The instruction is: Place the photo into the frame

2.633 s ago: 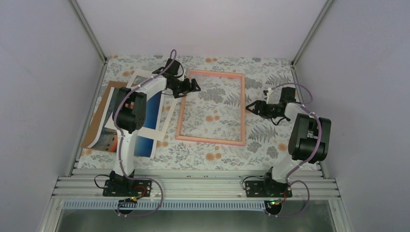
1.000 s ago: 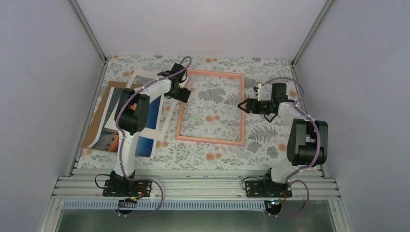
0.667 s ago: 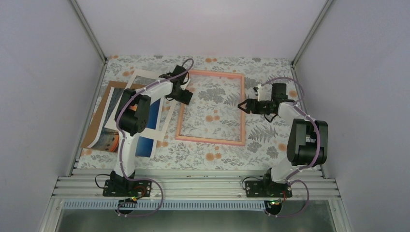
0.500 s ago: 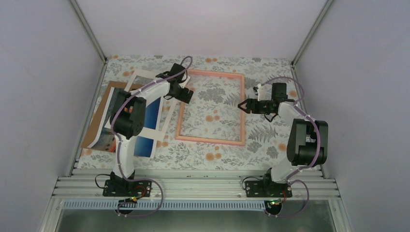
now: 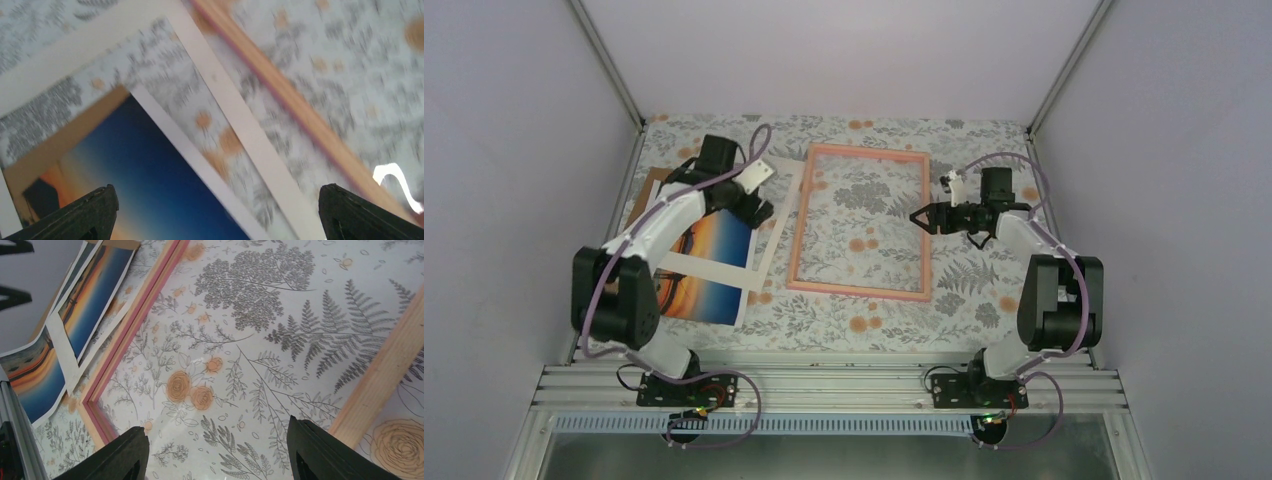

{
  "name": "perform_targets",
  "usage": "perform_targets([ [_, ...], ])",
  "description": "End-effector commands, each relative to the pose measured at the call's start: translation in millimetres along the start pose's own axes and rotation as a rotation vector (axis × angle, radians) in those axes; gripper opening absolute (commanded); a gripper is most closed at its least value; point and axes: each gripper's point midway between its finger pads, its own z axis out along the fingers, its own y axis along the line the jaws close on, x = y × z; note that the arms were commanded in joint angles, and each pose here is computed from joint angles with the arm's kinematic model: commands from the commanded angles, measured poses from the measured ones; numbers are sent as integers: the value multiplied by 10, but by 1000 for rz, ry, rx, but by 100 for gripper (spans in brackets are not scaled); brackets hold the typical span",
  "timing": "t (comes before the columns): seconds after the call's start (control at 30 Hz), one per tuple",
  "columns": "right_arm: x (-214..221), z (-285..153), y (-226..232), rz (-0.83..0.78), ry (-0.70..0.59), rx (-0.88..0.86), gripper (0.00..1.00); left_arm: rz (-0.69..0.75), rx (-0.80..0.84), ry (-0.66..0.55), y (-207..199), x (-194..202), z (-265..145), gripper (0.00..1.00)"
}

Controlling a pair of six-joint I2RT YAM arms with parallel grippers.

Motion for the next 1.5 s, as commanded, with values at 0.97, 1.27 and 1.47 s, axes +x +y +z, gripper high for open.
perform_targets([
  [0.97,-20,-492,-44,-125,-47,260,70,265,-463,316,-624,1275,440,74],
  [1.27,-50,-553,-25,-130,-69,264,69,285,-497,392,-571,1382,542,44],
  [1.47,-75,-602,45,-150,-87,257,69,265,-513,340,-536,1156,418,14],
])
